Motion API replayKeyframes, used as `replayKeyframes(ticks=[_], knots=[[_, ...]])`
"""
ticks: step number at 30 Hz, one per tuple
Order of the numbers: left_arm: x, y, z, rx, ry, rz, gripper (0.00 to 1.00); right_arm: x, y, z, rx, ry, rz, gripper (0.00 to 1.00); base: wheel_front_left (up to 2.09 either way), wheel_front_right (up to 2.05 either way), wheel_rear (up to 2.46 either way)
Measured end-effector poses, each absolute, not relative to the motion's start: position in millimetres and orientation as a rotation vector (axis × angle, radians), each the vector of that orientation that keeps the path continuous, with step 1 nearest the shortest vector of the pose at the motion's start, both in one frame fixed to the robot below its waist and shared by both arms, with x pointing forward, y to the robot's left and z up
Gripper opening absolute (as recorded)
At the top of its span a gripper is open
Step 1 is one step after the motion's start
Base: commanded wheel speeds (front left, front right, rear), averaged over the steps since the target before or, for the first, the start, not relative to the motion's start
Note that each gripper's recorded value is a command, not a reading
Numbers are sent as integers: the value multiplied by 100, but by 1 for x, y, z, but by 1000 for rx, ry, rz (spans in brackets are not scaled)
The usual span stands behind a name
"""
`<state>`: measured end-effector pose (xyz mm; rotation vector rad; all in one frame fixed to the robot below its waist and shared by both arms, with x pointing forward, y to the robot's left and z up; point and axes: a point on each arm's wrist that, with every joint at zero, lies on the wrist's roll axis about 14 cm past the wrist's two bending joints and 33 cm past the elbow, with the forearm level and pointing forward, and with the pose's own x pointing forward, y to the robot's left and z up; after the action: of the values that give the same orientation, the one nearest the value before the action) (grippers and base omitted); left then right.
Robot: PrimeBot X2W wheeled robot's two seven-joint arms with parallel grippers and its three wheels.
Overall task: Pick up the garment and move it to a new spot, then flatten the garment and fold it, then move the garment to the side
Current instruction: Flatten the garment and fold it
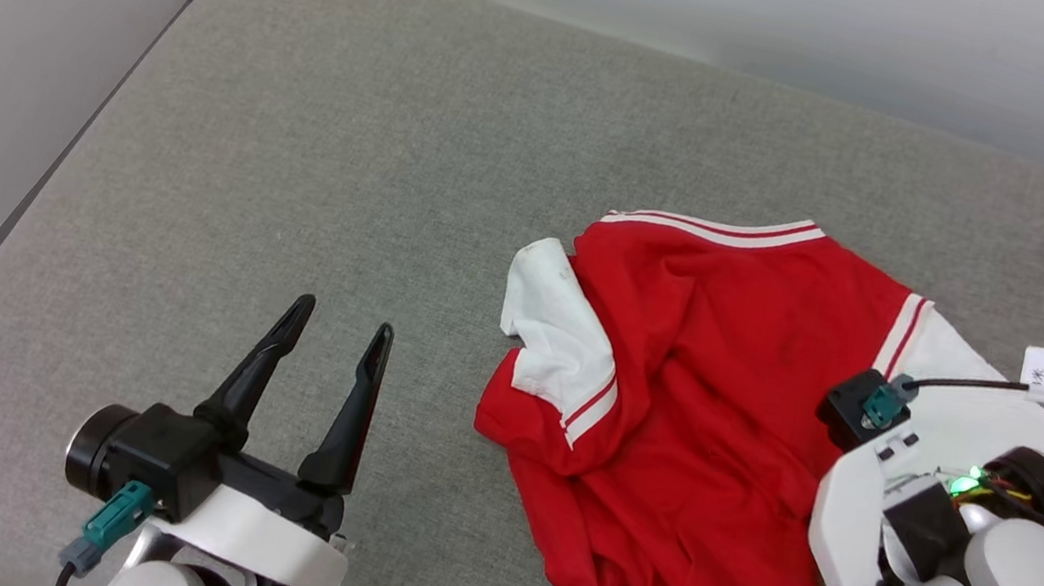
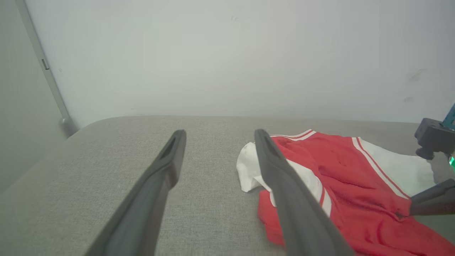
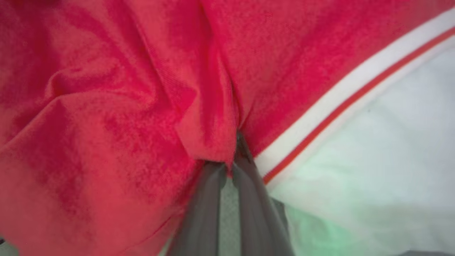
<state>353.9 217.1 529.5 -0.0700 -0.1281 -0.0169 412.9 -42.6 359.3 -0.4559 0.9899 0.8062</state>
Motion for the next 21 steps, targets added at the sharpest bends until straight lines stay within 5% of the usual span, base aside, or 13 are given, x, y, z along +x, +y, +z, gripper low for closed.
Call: replayKeyframes(ticks=[13, 21], knots=[[357, 199, 539, -91, -165, -84, 100, 375, -131, 368, -303, 1031, 567, 0, 0, 0, 0], [360, 188, 538, -111, -165, -124, 100, 339, -140, 372, -188, 1003, 500, 0, 0, 0, 0]])
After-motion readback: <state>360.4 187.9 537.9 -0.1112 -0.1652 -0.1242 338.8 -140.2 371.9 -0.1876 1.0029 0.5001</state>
